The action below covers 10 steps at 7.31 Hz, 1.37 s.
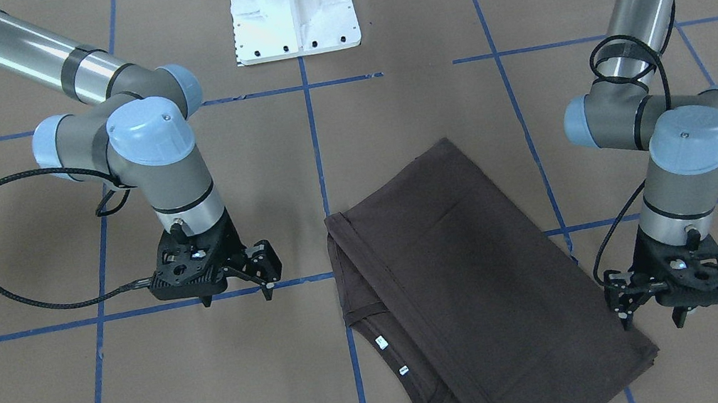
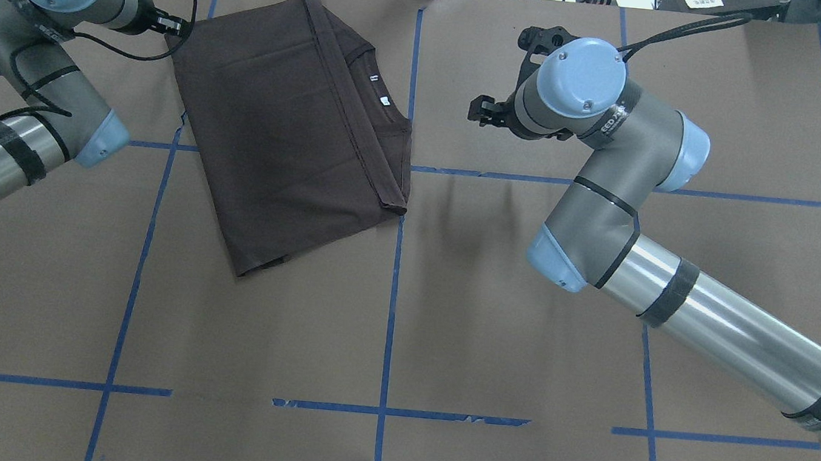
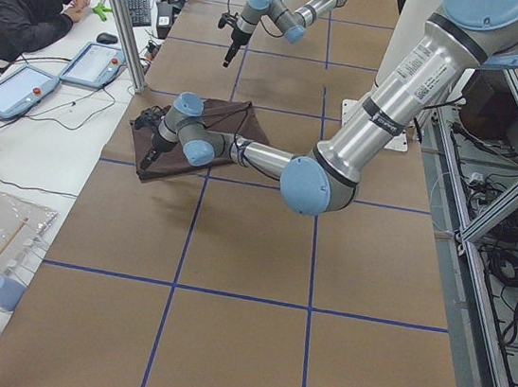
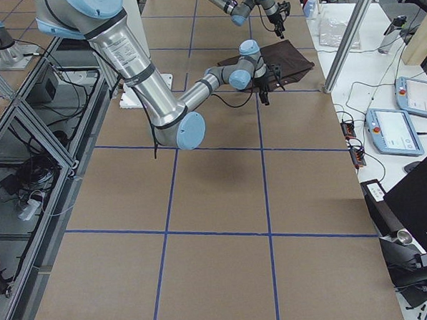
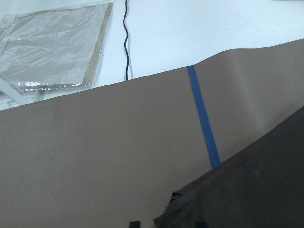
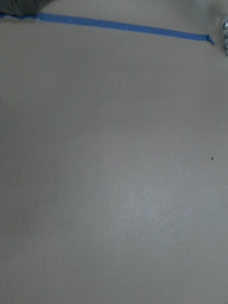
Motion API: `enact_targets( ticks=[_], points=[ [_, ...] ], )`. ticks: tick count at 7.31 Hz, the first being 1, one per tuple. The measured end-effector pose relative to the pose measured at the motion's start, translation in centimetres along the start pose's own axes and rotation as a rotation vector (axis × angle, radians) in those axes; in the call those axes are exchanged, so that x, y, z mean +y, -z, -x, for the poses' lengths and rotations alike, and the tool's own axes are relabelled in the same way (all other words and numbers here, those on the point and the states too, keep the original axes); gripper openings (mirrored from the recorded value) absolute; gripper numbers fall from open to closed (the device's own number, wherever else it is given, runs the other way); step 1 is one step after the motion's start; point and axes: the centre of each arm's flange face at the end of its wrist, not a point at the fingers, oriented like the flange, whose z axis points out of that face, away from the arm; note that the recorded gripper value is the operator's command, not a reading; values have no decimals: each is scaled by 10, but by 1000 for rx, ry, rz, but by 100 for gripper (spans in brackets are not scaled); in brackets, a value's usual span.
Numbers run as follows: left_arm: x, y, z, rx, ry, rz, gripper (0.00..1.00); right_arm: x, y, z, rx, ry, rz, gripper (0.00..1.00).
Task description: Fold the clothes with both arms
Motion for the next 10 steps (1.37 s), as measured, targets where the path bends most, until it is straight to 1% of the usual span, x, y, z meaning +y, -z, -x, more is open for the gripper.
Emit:
enact_targets(
  ticks=[1,3,5,6,7,10],
  points=[
    [5,12,-2,33,-3,-4,100,12,-3,38,-7,-13,-15,83],
    [12,23,-4,57,-1,-10,100,25,-18,98,-8,-12,-21,66],
    [16,23,-8,63,12,-7,100,37,-35,116,-27,-2,-26,58],
    [18,22,-8,63,16,-4,100,46,-45,118,-24,5,-28,55],
    [19,21,-8,62,17,-3,100,56,-54,118,-11,13,-32,52],
    [20,21,-7,61,18,-1,100,67,-66,117,9,23,-35,51]
  ],
)
